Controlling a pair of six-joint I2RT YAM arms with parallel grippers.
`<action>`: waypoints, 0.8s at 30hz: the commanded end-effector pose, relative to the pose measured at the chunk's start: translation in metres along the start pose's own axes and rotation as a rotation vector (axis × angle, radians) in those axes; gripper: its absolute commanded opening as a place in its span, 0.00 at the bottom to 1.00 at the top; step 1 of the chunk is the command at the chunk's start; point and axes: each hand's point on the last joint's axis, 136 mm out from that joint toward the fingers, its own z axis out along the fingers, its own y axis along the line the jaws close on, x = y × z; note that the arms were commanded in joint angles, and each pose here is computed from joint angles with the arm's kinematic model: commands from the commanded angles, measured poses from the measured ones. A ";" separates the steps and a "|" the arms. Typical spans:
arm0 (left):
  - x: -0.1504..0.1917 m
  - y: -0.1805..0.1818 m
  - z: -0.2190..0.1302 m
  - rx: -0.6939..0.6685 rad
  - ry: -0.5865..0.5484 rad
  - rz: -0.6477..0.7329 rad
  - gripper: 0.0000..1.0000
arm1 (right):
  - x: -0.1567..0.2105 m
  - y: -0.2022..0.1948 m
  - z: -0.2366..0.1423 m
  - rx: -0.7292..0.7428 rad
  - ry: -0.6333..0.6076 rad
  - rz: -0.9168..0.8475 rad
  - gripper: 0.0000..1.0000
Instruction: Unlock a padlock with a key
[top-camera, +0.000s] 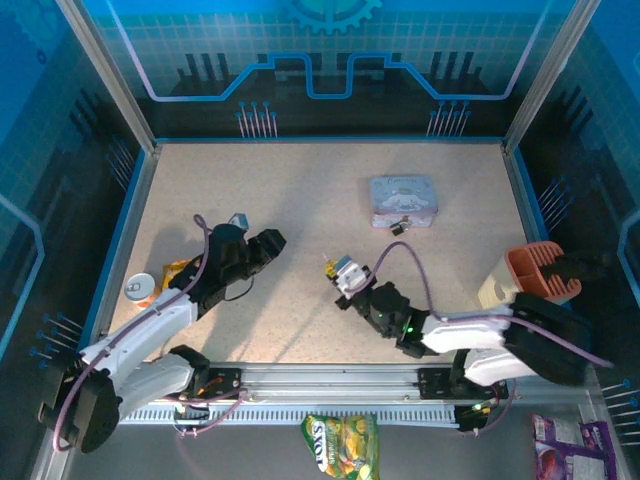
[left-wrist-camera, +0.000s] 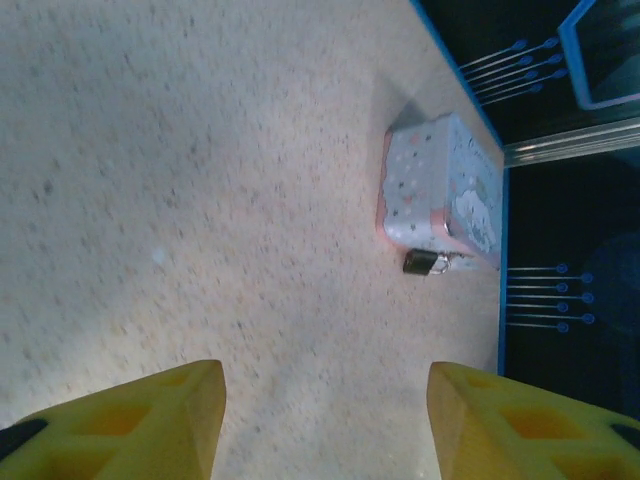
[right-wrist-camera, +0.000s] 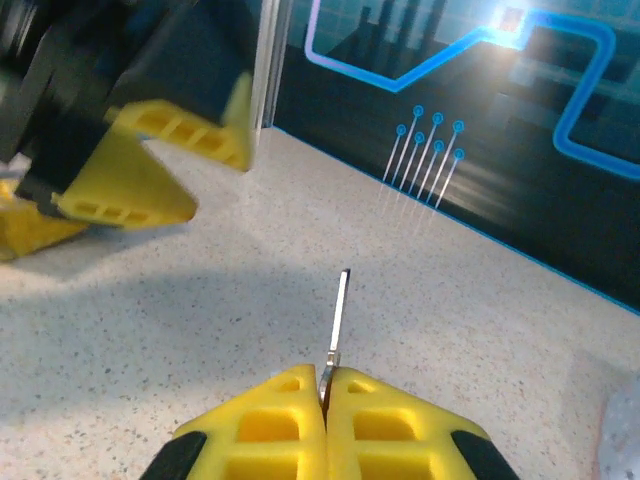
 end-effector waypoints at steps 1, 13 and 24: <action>-0.002 -0.024 0.003 0.157 -0.001 0.185 0.59 | 0.030 -0.019 -0.019 -0.006 0.261 0.163 0.00; 0.040 -0.061 0.061 0.097 0.199 0.489 0.59 | -0.030 -0.093 -0.091 0.025 0.420 0.650 0.00; 0.132 -0.113 0.158 -0.056 0.386 0.929 0.54 | -0.083 -0.145 -0.158 0.207 0.294 0.669 0.00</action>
